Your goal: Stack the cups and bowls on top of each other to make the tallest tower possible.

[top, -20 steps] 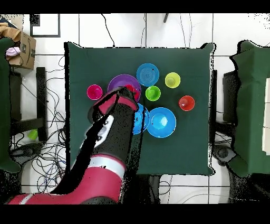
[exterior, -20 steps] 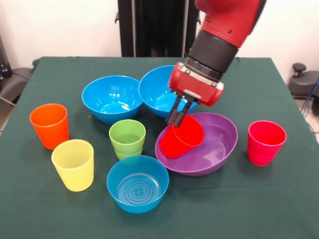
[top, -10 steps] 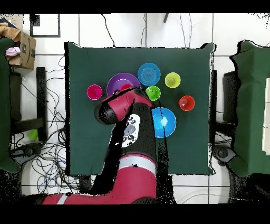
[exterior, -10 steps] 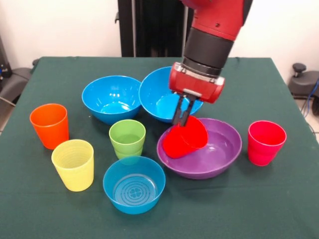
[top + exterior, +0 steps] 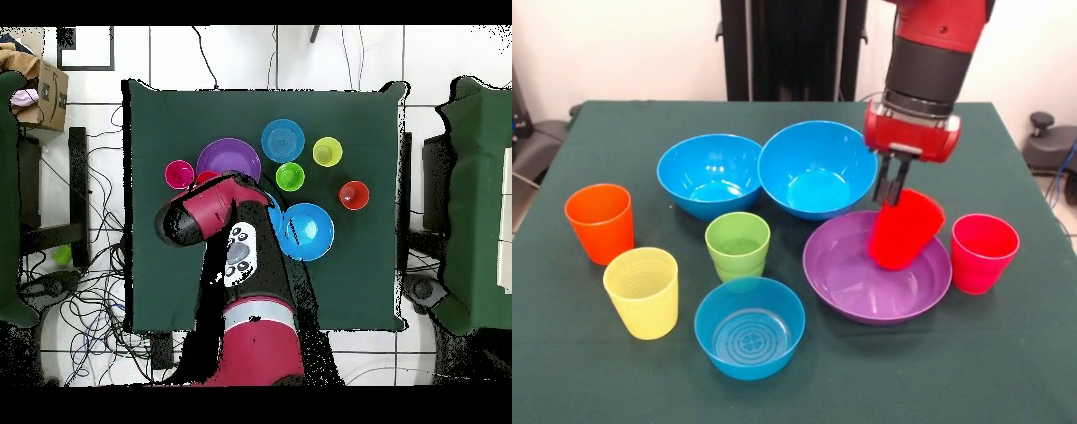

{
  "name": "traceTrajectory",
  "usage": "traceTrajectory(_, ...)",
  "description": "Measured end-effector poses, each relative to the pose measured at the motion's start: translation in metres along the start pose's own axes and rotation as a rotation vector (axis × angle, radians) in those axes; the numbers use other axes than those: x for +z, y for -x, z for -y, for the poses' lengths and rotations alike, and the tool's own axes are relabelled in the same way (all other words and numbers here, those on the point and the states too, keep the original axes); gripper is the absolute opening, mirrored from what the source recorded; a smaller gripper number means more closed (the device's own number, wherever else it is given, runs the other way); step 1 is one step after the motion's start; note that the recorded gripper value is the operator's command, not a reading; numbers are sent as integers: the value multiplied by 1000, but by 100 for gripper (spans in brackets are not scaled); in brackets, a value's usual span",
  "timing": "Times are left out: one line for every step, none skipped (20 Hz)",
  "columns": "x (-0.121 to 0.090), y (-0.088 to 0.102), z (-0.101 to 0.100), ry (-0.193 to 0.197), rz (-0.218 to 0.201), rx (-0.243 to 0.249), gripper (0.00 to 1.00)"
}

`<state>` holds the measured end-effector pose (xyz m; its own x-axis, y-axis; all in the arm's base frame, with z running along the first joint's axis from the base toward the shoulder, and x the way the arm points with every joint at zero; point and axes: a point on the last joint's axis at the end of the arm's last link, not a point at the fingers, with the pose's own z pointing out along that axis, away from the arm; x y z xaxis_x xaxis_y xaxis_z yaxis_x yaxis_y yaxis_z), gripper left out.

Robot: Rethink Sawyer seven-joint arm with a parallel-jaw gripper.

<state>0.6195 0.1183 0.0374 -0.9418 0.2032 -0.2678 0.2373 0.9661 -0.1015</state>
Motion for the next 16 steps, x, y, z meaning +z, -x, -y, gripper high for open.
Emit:
traceTrajectory(-2, -3, -1, 4, -11, 2, 0)
traceTrajectory(-5, -7, -2, 10, -31, 6, 0)
traceTrajectory(-7, -9, -2, 12, -43, 9, 0)
traceTrajectory(-9, -11, -2, 15, -56, 12, 0)
traceTrajectory(-15, -15, -1, 21, -91, 18, 0)
traceTrajectory(-16, -16, -1, 23, -102, 18, 0)
traceTrajectory(-18, -17, 0, 25, -113, 18, 0)
traceTrajectory(-20, -17, 2, 33, -134, 14, 0)
traceTrajectory(-21, -16, 3, 38, -142, 11, 0)
traceTrajectory(-21, -14, 5, 46, -151, 8, 0)
traceTrajectory(-21, -12, 7, 55, -160, 4, 0)
traceTrajectory(-21, -10, 7, 60, -162, 2, 0)
traceTrajectory(-21, -9, 8, 65, -165, -1, 0)
traceTrajectory(-20, -7, 9, 72, -166, -3, 0)
traceTrajectory(-17, -5, 10, 85, -171, -9, 0)
traceTrajectory(-14, -4, 10, 93, -173, -14, 0)
